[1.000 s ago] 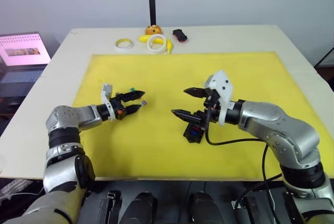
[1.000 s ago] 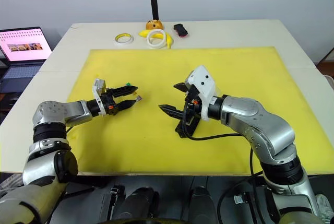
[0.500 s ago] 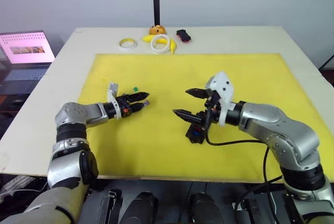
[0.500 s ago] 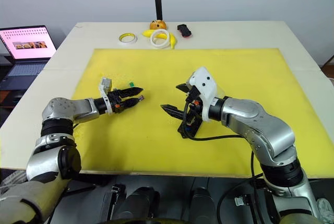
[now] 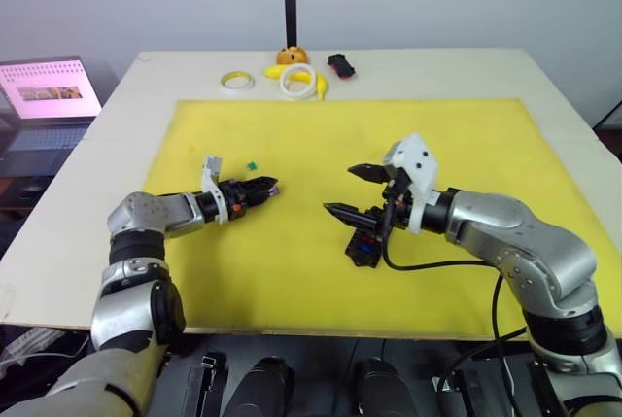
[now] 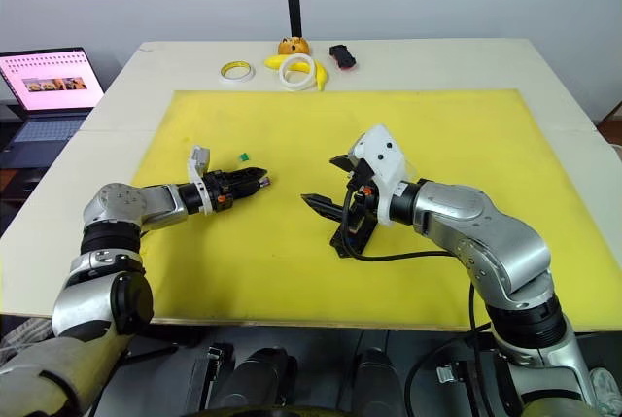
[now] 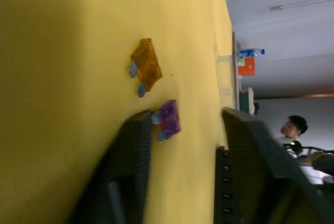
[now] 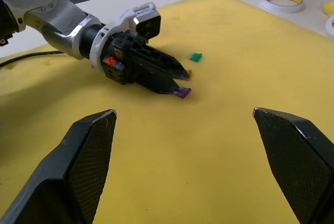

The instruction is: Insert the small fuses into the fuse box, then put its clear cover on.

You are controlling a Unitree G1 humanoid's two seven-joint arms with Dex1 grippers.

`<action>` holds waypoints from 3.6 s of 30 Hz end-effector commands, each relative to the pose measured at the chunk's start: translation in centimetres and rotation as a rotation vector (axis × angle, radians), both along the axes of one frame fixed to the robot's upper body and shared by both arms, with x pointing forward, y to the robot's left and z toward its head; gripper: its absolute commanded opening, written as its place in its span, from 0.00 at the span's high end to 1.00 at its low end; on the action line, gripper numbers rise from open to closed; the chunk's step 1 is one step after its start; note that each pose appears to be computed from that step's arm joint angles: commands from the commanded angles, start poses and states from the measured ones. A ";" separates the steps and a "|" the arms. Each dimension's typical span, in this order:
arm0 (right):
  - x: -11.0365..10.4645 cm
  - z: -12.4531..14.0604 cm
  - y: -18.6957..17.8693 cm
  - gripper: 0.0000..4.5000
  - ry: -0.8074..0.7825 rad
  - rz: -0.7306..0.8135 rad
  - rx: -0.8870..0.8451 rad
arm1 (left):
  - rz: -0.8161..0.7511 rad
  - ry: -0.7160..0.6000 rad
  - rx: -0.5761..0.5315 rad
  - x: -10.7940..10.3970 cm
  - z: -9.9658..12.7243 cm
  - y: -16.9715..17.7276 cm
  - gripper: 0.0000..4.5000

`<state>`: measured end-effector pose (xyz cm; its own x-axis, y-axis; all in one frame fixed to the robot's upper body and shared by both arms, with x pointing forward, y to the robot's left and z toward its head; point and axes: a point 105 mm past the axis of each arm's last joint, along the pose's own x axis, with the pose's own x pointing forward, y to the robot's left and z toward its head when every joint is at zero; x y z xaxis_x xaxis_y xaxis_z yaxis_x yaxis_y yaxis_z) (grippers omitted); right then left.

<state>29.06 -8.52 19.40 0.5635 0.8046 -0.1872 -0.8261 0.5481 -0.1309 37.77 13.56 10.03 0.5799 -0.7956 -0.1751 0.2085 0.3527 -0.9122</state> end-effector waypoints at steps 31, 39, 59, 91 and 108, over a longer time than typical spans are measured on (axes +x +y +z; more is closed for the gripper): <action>-1.2 2.3 0.0 0.00 0.090 -0.012 0.289 | -0.178 -0.376 -0.040 -2.1 11.2 -0.5 0.99; -1.5 4.5 1.5 0.00 0.237 0.034 0.613 | -0.264 -0.502 -0.175 -4.1 13.4 -4.7 0.99; -0.7 6.4 1.3 0.13 0.349 -0.012 0.877 | -0.314 -0.469 -0.361 -5.2 15.2 -7.6 1.00; -2.1 7.0 -0.5 1.00 0.267 0.000 0.725 | -0.437 -0.627 -0.015 -6.3 13.3 -7.1 0.68; -2.2 -0.1 -4.0 1.00 0.067 -0.091 -0.310 | -0.864 -1.401 0.628 -7.7 7.1 -8.3 0.01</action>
